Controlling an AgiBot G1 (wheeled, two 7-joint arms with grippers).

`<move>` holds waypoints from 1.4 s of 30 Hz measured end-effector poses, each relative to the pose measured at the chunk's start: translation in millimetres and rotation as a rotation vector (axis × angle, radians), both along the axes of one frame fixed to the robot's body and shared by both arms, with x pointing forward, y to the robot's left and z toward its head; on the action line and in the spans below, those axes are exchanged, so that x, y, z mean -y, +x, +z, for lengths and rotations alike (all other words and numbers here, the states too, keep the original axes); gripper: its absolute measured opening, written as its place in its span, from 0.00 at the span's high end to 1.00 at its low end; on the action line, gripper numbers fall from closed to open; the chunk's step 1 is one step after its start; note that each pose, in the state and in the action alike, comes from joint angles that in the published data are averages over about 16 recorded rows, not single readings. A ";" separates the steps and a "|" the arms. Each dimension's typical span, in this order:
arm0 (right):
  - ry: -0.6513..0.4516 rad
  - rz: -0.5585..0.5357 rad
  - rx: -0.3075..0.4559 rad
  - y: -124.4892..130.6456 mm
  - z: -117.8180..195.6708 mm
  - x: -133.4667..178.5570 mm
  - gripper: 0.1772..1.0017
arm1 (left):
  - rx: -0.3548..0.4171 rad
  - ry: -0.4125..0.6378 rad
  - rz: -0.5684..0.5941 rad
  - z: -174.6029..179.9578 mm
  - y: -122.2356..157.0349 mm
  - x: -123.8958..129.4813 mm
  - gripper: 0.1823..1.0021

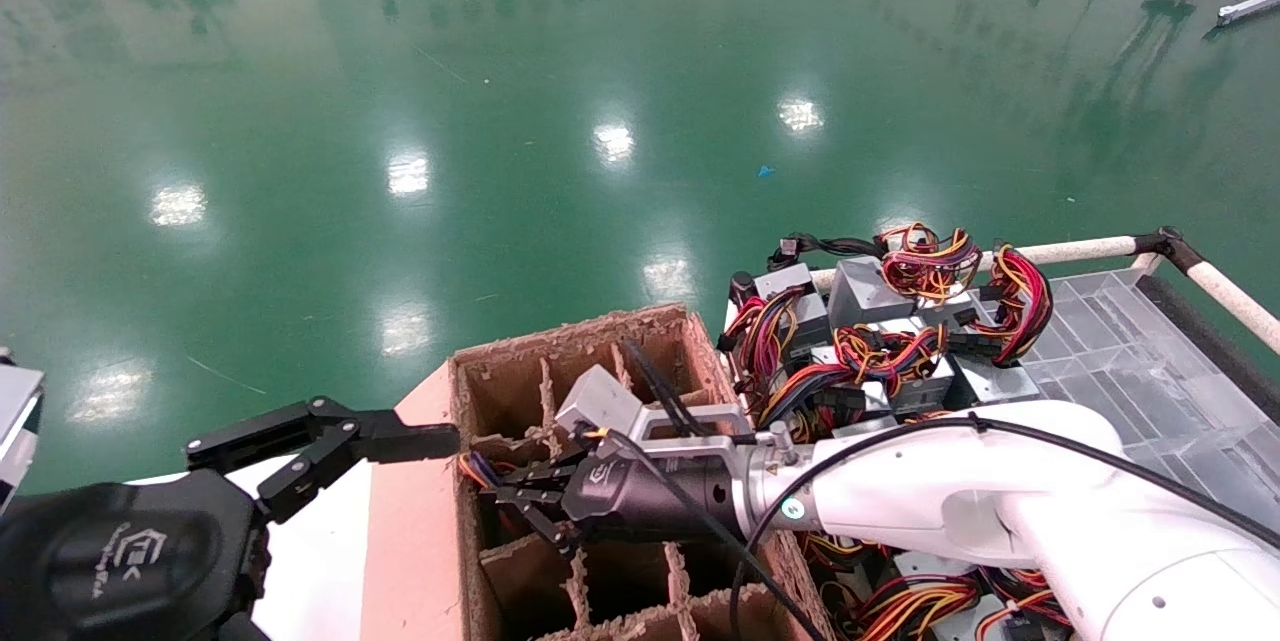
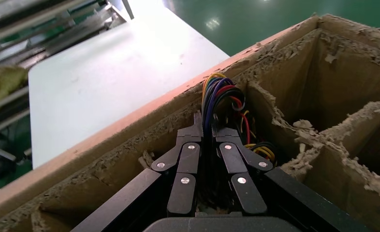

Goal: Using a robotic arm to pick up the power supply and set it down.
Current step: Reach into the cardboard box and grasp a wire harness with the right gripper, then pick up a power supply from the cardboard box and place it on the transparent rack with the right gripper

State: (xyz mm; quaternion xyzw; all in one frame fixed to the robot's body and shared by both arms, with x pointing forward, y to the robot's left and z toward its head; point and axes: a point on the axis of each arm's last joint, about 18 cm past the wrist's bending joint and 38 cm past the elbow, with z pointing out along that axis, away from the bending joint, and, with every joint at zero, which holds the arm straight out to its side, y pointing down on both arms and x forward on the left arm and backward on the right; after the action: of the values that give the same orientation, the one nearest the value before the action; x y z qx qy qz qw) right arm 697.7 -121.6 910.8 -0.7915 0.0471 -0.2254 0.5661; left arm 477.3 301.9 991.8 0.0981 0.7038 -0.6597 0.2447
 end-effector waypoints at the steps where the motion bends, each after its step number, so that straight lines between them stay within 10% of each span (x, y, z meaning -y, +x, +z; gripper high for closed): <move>1: 0.011 0.002 -0.004 -0.6 1.3 1.3 0.93 | 0.000 0.000 0.000 0.0 0.0 0.0 0.01; 13: 0.189 0.107 -0.014 -22.2 39.0 24.2 0.97 | 0.000 0.000 0.000 0.0 0.0 0.0 0.00; 26: 0.325 0.252 0.143 -61.3 123.1 65.1 0.98 | 0.000 0.000 0.000 0.0 0.0 0.0 0.00; 42: 0.333 0.125 0.345 -99.5 208.2 167.8 0.98 | 0.000 0.000 0.000 0.0 0.0 0.0 0.00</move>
State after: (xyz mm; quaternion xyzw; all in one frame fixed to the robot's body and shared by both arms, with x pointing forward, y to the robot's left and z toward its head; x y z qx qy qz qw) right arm 598.2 -289.5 1119.1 -0.6385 -0.0626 -0.3110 0.7012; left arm 477.3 301.9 991.8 0.0981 0.7038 -0.6597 0.2447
